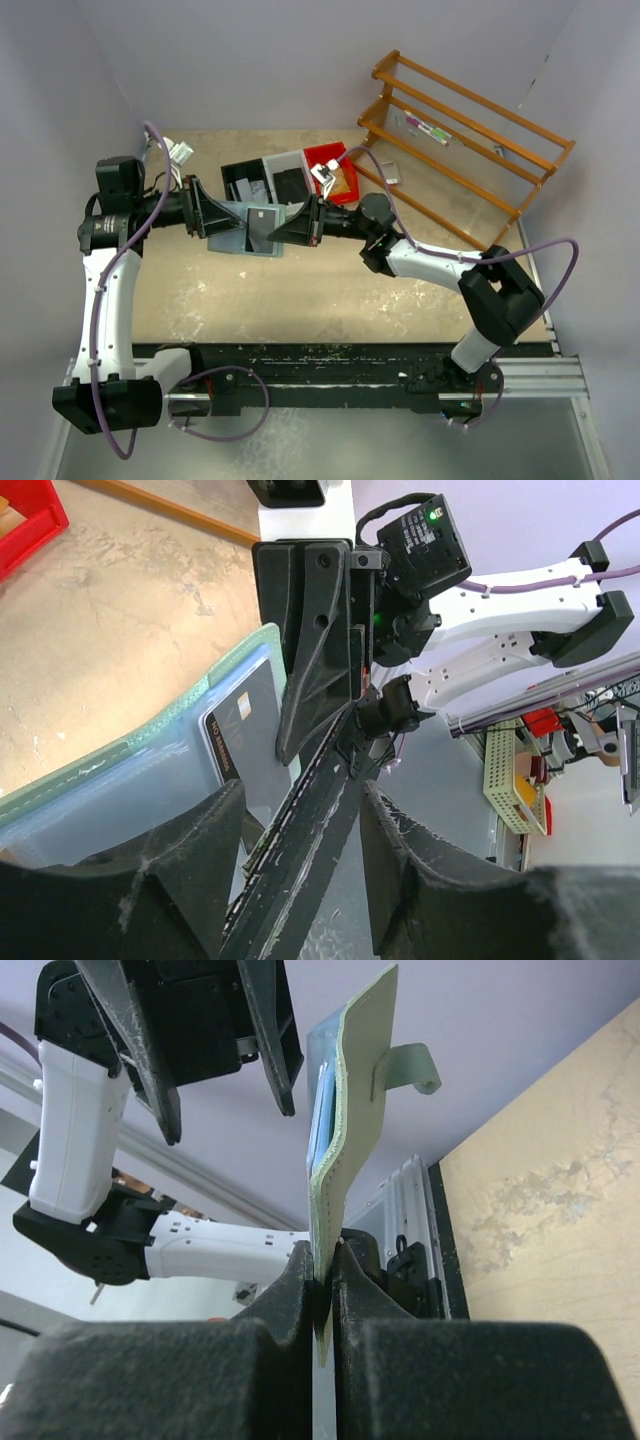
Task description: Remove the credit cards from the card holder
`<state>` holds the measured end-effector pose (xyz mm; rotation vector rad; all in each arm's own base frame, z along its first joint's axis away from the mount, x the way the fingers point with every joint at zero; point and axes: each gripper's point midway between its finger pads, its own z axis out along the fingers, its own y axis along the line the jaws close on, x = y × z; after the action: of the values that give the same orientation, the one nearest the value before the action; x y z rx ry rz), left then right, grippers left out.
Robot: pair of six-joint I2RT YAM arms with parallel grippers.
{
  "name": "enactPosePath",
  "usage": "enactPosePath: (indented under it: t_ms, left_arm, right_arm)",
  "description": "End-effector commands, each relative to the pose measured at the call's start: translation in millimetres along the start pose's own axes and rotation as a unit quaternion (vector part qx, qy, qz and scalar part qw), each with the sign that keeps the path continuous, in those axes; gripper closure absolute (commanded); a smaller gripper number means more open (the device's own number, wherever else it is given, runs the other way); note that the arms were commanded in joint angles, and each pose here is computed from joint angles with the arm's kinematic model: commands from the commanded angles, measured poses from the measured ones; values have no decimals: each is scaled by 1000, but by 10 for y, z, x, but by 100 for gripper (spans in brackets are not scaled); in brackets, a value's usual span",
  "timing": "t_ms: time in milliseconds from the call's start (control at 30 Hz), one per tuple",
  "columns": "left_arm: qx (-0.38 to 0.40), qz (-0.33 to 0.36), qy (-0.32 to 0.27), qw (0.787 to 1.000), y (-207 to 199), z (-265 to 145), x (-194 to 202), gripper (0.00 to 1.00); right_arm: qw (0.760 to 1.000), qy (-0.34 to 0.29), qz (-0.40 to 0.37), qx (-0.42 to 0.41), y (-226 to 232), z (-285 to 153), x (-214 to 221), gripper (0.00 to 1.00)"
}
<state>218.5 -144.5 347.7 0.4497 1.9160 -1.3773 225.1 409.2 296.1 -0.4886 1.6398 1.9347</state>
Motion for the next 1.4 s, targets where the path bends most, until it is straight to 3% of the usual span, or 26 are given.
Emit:
enactPosePath:
  t_ms: [0, 433, 1100, 1367]
  left_arm:
    - [14, 11, 7, 1000, -16, 12, 23, 50]
    - [1, -7, 14, 1000, 109, 32, 96, 65]
    - [51, -62, 19, 997, 64, 73, 176, 72]
    - [50, -61, 19, 997, 78, 77, 173, 90]
  right_arm:
    - [995, -23, -55, -80, 546, 99, -266, 100]
    - [993, -19, -54, -98, 612, 149, -213, 100]
    - [987, 3, -37, -158, 685, 180, -64, 100]
    - [990, 0, -28, -138, 606, 195, -64, 96]
